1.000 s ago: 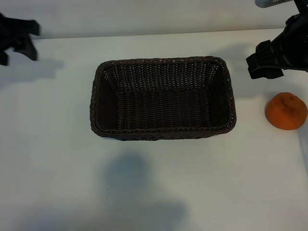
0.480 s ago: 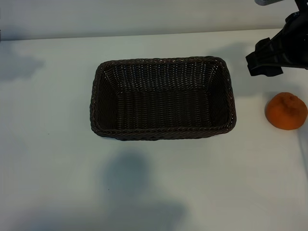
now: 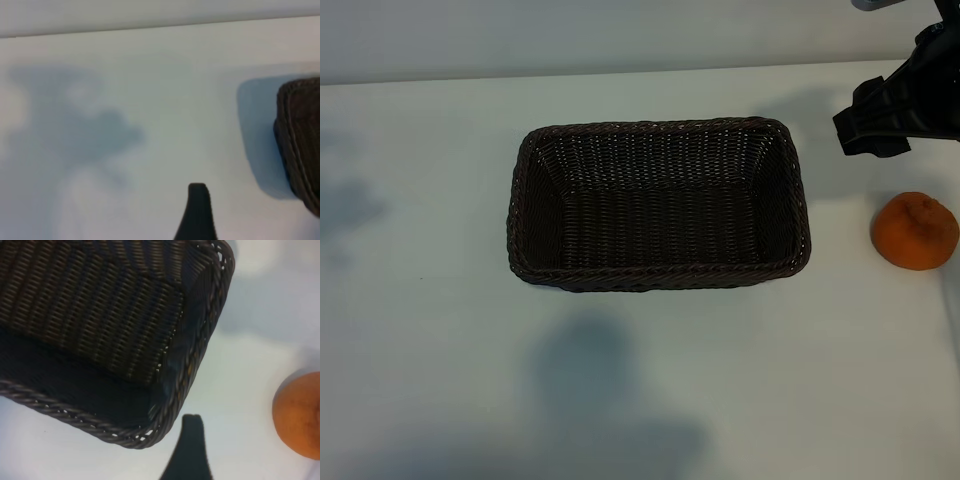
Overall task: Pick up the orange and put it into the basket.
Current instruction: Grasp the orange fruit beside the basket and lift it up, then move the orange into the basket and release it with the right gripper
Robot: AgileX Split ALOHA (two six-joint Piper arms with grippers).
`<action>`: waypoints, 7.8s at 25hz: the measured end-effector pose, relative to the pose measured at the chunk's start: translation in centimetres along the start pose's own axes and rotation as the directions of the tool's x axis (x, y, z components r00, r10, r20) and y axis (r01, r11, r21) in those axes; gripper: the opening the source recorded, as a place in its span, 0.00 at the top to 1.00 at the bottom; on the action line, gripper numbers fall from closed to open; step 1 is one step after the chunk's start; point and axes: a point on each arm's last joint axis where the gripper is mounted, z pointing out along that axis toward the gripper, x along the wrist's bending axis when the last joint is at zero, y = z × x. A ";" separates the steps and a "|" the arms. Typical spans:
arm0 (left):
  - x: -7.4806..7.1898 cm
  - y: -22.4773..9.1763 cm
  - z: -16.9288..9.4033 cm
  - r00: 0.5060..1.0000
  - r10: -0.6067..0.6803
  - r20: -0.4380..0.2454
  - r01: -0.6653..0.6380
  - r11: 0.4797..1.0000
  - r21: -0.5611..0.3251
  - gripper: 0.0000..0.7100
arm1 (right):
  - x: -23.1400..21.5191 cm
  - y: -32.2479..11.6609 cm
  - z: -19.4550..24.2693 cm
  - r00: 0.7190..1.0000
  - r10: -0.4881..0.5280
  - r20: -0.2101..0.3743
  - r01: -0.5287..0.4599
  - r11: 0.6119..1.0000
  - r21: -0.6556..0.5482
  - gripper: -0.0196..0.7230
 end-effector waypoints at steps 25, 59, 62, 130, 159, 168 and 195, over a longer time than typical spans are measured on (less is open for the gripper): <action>-2.0 -19.2 -3.9 0.998 -0.064 -0.011 0.061 0.980 -0.192 0.20 | 0.0 0.0 0.0 1.000 -0.002 0.001 0.002 1.000 0.001 0.17; -2.6 -20.7 -5.9 0.998 -0.066 0.017 0.068 0.941 -0.331 0.22 | 0.0 0.0 0.0 1.000 -0.003 0.003 0.003 1.000 0.004 0.17; -2.6 -20.7 -5.9 0.998 -0.061 0.015 0.062 0.941 -0.332 0.22 | 0.0 0.0 0.0 1.000 -0.003 0.003 0.003 1.000 0.004 0.17; -2.6 -22.3 -5.6 0.988 0.124 0.093 -0.106 0.979 -0.176 0.22 | -7.7 -2.4 15.2 0.945 0.217 0.243 -0.290 0.902 0.321 0.17; -2.6 -22.3 -5.6 0.988 0.123 0.094 -0.105 0.979 -0.176 0.22 | -9.4 -3.6 17.2 0.914 0.198 0.353 -0.326 0.877 0.353 0.53; -2.6 -22.3 -5.6 0.988 0.123 0.094 -0.105 0.979 -0.176 0.22 | -9.4 -3.6 17.1 0.925 0.170 0.341 -0.300 0.876 0.378 0.85; -2.6 -22.3 -5.6 0.988 0.125 0.094 -0.107 0.979 -0.176 0.22 | -6.8 2.5 4.1 0.950 0.206 0.235 -0.249 0.954 0.169 0.86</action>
